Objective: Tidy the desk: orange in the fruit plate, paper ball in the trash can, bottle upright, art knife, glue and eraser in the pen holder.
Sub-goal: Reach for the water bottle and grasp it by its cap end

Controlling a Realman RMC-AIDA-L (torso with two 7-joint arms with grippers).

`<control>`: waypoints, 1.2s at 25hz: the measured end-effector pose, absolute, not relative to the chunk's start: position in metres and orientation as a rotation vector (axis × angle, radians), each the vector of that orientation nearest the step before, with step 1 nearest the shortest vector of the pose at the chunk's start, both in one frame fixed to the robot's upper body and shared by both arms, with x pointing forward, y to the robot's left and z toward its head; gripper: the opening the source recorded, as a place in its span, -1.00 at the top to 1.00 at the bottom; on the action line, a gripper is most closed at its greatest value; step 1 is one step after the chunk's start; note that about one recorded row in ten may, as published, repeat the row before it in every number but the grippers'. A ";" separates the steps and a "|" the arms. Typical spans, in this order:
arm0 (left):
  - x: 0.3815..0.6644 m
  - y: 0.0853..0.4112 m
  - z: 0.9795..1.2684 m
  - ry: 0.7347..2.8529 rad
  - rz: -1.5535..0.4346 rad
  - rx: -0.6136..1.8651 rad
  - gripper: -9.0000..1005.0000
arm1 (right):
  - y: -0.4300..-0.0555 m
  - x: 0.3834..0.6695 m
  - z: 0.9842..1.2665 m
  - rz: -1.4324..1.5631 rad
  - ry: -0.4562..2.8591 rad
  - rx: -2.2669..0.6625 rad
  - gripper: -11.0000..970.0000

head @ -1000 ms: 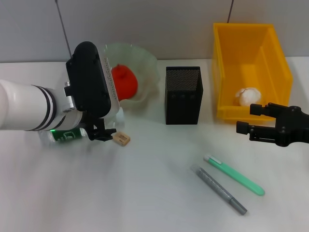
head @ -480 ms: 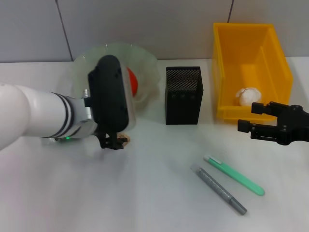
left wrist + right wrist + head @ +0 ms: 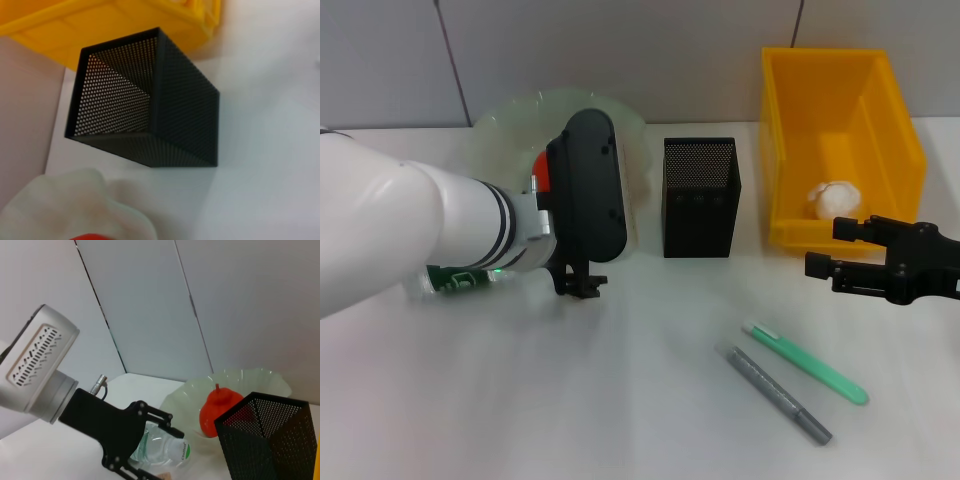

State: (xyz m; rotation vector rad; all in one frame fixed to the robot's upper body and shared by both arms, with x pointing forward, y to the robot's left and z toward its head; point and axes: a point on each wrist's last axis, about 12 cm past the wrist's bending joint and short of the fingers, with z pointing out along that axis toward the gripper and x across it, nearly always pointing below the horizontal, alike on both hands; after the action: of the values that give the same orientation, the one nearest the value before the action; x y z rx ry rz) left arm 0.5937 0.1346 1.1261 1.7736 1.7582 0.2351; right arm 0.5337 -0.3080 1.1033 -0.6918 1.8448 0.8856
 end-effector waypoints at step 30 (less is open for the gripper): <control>0.597 0.139 1.102 1.741 0.349 1.713 -0.07 | -0.306 0.539 1.101 0.879 1.845 -0.673 -0.73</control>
State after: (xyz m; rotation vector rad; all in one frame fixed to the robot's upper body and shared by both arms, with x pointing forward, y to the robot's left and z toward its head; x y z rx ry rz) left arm 0.5974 0.1388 1.1024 1.7127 1.7412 0.3489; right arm 0.5389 -0.3061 1.1008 -0.6729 1.8448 0.8790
